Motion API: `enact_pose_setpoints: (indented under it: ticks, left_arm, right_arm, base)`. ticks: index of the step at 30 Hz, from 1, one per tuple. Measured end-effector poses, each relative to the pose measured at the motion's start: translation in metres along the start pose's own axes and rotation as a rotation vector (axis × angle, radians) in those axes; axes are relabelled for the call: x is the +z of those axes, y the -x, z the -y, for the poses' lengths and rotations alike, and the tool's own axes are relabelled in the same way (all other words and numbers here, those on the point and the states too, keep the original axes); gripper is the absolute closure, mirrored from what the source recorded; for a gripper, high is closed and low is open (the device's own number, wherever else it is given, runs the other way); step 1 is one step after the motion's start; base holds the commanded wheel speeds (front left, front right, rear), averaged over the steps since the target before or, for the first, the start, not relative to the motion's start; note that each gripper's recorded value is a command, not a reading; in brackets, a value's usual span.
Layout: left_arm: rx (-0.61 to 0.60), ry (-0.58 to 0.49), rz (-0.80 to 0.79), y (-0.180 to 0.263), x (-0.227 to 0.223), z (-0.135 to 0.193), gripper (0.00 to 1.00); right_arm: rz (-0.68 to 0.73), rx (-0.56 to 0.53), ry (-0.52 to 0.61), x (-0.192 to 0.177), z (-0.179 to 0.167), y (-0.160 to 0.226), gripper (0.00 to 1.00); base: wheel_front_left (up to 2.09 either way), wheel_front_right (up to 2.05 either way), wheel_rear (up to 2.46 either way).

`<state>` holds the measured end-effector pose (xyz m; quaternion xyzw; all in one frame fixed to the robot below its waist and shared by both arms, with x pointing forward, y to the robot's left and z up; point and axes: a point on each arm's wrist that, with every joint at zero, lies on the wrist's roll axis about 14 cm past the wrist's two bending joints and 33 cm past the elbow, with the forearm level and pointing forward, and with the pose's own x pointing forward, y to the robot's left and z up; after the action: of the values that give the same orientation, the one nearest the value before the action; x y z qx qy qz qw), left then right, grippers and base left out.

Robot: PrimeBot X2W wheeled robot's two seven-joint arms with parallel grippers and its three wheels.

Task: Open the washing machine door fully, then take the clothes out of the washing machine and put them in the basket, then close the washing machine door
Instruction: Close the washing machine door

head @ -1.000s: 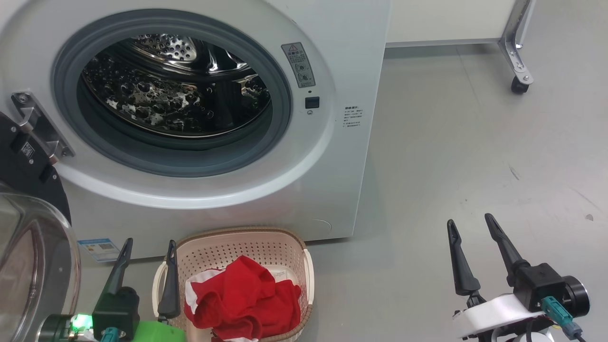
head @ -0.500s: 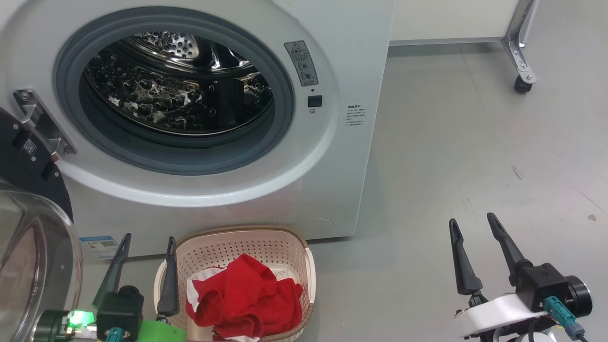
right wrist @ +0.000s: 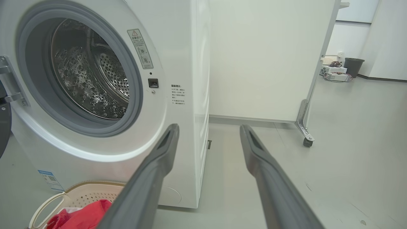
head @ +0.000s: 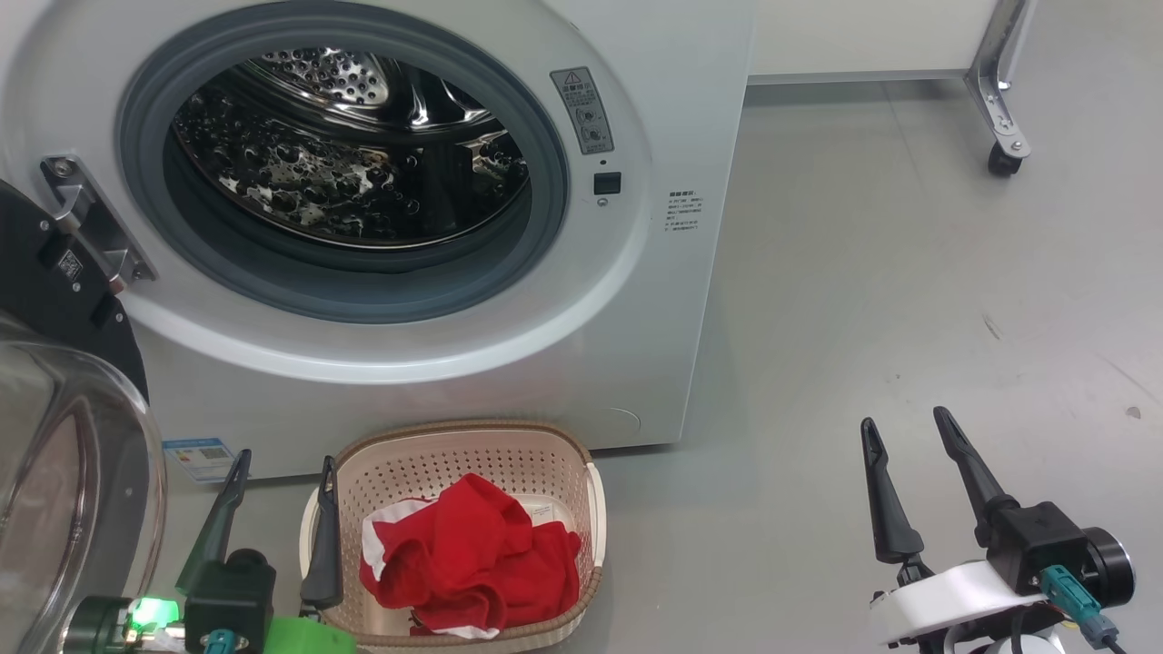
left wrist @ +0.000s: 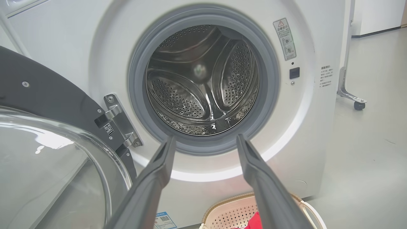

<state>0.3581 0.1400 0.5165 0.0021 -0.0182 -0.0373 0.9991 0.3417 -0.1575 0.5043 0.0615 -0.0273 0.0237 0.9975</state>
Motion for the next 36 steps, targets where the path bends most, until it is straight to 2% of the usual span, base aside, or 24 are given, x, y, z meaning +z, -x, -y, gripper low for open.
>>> enact_pose_setpoints:
  ticks: [22,36]
  left_arm:
    - [-0.021,0.013,0.000,0.0015,0.0037,0.0082,0.00]
    - [-0.019,0.014,0.011,0.0014,0.0074,0.0076,0.00]
  right_arm:
    - [-0.001,0.006,0.001,-0.0001,-0.0011,-0.0007,0.00]
    - [0.002,0.005,0.001,0.0010,-0.0011,-0.0004,0.00]
  base:
    - [-1.04,1.04,0.00]
    - [-0.55,0.55,0.00]
